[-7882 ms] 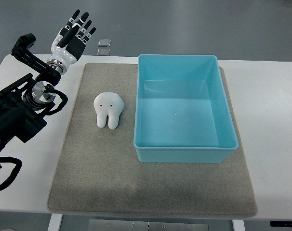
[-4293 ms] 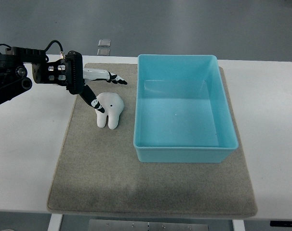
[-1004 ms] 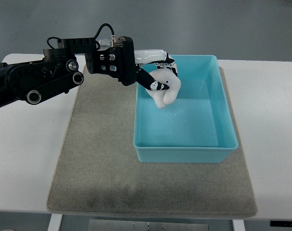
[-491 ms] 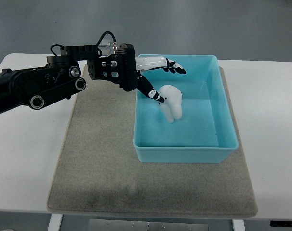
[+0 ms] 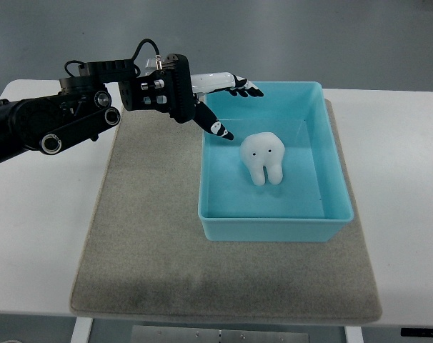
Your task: Place white toy into blue box with left hand
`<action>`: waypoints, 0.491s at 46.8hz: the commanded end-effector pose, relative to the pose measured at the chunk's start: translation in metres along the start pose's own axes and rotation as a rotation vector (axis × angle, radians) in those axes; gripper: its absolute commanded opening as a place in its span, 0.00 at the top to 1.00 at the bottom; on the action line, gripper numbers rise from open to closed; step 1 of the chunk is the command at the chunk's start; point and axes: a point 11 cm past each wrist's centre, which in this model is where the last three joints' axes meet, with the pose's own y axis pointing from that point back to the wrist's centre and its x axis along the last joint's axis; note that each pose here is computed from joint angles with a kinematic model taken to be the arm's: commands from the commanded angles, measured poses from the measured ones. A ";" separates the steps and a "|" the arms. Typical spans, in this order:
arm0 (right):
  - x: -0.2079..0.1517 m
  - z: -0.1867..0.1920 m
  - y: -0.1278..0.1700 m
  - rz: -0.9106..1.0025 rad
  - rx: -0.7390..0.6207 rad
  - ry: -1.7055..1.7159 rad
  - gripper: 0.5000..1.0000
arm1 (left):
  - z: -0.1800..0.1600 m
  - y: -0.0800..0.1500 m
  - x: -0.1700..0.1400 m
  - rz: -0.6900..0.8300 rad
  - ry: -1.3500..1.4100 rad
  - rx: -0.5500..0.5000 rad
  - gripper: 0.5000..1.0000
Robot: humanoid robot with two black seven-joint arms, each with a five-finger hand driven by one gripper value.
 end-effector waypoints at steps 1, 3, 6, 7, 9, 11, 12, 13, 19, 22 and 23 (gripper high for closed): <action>0.000 0.000 0.000 0.000 -0.001 0.000 0.13 | -0.010 0.004 0.013 0.061 0.035 0.027 0.23; 0.000 0.000 0.000 0.000 -0.001 0.000 0.13 | -0.017 0.007 0.019 0.093 0.050 0.043 0.23; 0.000 0.000 0.000 0.000 -0.001 0.000 0.13 | -0.024 0.010 0.027 0.139 0.069 0.063 0.23; 0.000 0.000 0.000 0.000 -0.001 0.000 0.13 | -0.026 0.011 0.030 0.153 0.078 0.069 0.23; 0.000 0.000 0.000 0.000 0.001 0.000 0.13 | -0.032 0.014 0.035 0.183 0.093 0.082 0.23; 0.000 0.001 0.000 0.000 -0.001 0.000 0.13 | -0.037 0.017 0.040 0.216 0.111 0.095 0.23; 0.000 0.000 0.000 0.000 -0.001 0.000 0.13 | -0.041 0.019 0.043 0.234 0.123 0.103 0.22; 0.000 0.000 0.000 0.000 0.001 0.000 0.13 | -0.044 0.021 0.045 0.250 0.134 0.112 0.21; 0.000 0.000 0.000 0.000 -0.001 0.000 0.13 | -0.062 0.032 0.058 0.355 0.257 0.142 0.13; 0.000 0.000 0.000 0.000 0.001 0.000 0.13 | -0.072 0.038 0.064 0.412 0.355 0.152 0.13; 0.000 0.001 0.000 0.000 -0.002 0.000 0.13 | -0.075 0.040 0.066 0.429 0.383 0.155 0.13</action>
